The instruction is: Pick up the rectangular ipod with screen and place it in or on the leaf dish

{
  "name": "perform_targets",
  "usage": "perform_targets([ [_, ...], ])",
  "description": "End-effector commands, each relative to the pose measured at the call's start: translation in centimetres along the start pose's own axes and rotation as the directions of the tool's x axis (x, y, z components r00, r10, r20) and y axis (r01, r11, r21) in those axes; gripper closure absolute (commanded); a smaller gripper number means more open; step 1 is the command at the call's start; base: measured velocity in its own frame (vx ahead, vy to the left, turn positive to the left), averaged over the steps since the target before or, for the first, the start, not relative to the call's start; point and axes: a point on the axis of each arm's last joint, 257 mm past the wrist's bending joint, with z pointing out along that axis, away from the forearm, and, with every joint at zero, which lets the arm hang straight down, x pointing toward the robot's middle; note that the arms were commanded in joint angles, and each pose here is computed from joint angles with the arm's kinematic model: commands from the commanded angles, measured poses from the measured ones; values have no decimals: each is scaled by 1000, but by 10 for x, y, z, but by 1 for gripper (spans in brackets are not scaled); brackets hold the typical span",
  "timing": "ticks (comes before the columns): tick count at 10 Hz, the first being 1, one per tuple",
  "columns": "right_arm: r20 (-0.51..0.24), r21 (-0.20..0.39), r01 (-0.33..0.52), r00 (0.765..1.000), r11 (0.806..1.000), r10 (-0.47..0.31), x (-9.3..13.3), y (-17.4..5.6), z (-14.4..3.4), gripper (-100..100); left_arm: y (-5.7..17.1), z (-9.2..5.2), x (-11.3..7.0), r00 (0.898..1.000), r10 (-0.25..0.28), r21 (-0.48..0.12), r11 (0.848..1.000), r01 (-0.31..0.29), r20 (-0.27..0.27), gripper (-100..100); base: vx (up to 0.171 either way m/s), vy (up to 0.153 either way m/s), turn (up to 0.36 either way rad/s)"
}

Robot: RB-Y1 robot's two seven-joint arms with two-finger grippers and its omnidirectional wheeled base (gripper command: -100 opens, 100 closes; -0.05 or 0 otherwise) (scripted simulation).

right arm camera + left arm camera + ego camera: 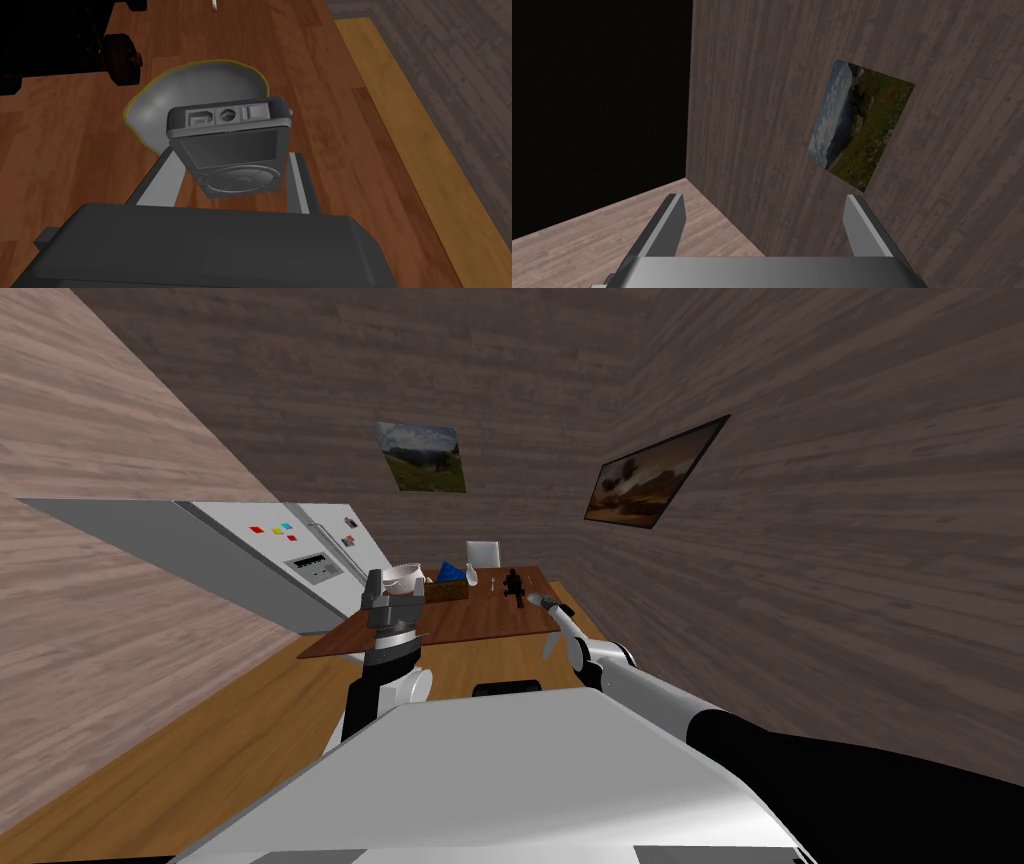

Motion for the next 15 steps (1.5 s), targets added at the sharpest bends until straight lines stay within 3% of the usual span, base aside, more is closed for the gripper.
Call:
perform_targets([
  [1, 10, 35, -10, 1000, 999, 10, 10, -14, 3, 100, 0, 0, 0, 1000, 0, 0, 1000, 0, 0, 0, 127, 10, -131],
  [3, 11, 21, -21, 1000, 1000, 20, 10, -7, 3, 100, 0, 0, 0, 1000, 0, 0, 1000, 0, 0, 0, 82, 4, -24],
  [4, 10, 32, -18, 1000, 999, 18, 10, -13, 3, 100, 0, 0, 0, 1000, 0, 0, 1000, 0, 0, 0, 4, 7, 10],
  [5, 22, 74, -22, 1000, 997, 21, 17, -33, 4, 100, 0, 0, 0, 1000, 0, 0, 1000, 0, 0, 0, 63, 3, -102],
  [6, 7, 31, -14, 1000, 999, 14, 24, -11, 5, 100, 0, 0, 0, 1000, 0, 0, 1000, 0, 0, 0, 92, 13, -55],
  [7, 25, 36, -16, 1000, 999, 15, 15, -13, 4, 100, 0, 0, 0, 1000, 0, 0, 1000, 0, 0, 0, 56, 2, 4],
  [11, 22, 74, -22, 1000, 997, 21, 17, -33, 4, 100, 0, 0, 0, 1000, 0, 0, 1000, 0, 0, 0, -3, -5, 1],
  [12, 38, 115, -38, 999, 993, 33, 21, -52, 4, 100, 0, 0, 0, 1000, 0, 0, 1000, 0, 0, 0, 88, -29, -62],
  [15, 58, 140, -60, 997, 988, 52, 19, -62, 3, 100, 0, 0, 0, 1000, 0, 0, 1000, 0, 0, 0, 83, -20, 6],
])
